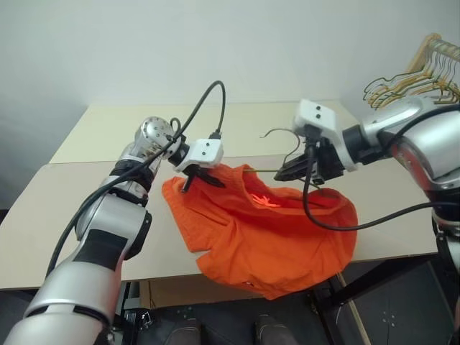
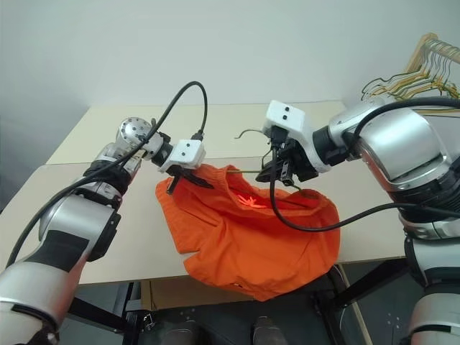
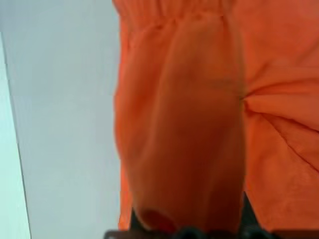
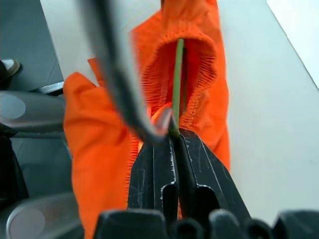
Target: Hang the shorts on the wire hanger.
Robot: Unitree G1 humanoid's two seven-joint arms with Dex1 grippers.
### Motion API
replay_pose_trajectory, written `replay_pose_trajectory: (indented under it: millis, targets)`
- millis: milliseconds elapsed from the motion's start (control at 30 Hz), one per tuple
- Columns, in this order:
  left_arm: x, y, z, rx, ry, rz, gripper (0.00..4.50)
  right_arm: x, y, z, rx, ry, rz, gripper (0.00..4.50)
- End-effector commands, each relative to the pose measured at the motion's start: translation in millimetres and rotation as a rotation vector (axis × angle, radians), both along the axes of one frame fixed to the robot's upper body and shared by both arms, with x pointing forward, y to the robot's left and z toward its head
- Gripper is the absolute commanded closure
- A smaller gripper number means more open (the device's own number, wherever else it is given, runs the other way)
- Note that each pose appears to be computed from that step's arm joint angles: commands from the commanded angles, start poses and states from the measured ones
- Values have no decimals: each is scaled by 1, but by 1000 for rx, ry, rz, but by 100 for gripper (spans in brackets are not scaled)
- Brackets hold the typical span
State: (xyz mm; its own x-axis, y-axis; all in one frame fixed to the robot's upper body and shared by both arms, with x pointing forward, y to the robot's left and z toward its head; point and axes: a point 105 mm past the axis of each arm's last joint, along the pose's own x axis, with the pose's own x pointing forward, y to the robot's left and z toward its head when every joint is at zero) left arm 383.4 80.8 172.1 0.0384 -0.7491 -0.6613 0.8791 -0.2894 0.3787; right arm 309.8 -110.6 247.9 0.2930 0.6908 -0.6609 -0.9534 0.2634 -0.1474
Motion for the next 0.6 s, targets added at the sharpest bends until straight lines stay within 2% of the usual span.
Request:
replay_pose_trajectory:
  millis: [33,100,233,433,467,600]
  targets:
    - [6,-11,23,-74,-76,6,449,4,-2,20,52,-130,-11,422]
    - [6,-11,26,-101,-60,19,450,6,-5,19,47,-145,-39,367]
    - [6,-6,28,-126,-26,41,450,4,-17,25,64,-177,-101,224]
    - [7,4,21,-111,-6,68,450,-18,-50,49,92,-262,-193,20]
    - [7,4,21,-113,-4,72,450,-23,-56,49,85,-267,-203,2]
    - [8,5,22,-116,-3,83,450,-40,-80,38,15,-254,-225,2]
